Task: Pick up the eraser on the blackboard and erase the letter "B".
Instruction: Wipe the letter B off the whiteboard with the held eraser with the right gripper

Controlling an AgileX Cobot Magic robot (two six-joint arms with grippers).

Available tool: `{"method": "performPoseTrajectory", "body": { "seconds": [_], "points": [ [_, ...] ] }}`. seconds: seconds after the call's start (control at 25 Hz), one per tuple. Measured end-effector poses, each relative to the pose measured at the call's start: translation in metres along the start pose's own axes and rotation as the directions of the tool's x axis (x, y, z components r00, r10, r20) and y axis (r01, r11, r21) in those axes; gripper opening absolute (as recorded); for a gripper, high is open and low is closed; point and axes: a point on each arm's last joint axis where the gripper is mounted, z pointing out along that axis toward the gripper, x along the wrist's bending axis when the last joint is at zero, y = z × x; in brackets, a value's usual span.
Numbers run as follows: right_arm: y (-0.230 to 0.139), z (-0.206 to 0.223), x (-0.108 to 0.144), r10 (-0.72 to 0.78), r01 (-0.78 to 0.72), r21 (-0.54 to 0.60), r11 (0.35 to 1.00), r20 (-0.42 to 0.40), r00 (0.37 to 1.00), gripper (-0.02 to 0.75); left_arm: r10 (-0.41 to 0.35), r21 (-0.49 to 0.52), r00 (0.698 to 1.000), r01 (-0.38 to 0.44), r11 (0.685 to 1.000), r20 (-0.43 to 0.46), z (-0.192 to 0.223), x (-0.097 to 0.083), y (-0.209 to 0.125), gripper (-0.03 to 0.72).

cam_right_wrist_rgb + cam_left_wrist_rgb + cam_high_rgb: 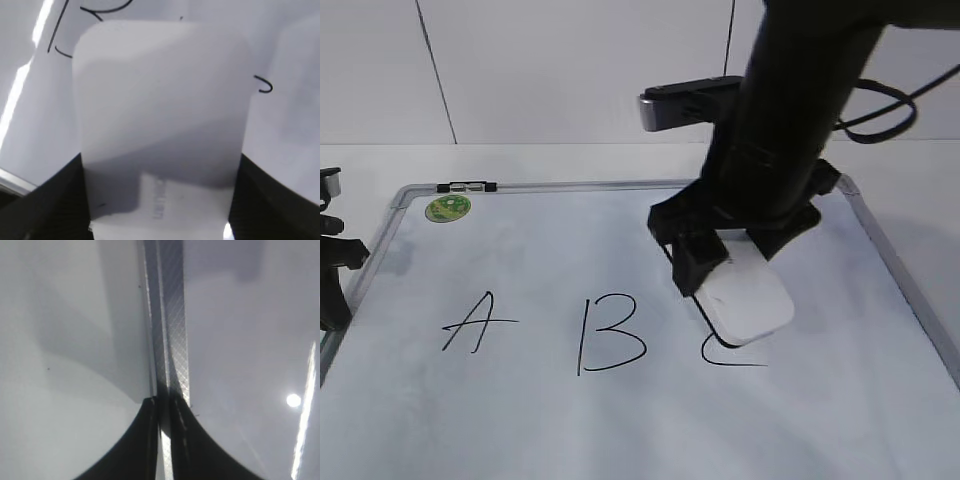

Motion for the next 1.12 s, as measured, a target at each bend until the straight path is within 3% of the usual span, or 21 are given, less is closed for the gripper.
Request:
{"method": "performPoseTrajectory", "body": {
  "seconds": [0.36,0.72,1.12],
  "points": [
    [0.044,0.041,0.044,-0.071,0.071,0.022,0.997,0.014,0.997,0.526,0.0,0.002,1.0,0.0,1.0,0.0,0.0,0.0,0.0,0.015],
    [0.041,0.105,0.077,-0.128,0.125,0.17,0.978,0.003,0.992,0.526,0.0,0.004,1.0,0.0,1.0,0.001,0.0,0.0,0.0,0.015],
    [0.048,0.118,0.1,-0.192,0.19,0.183,0.965,-0.009,0.981,0.526,0.0,0.01,1.0,0.0,1.0,0.003,0.0,0.0,-0.001,0.015]
  ]
}}
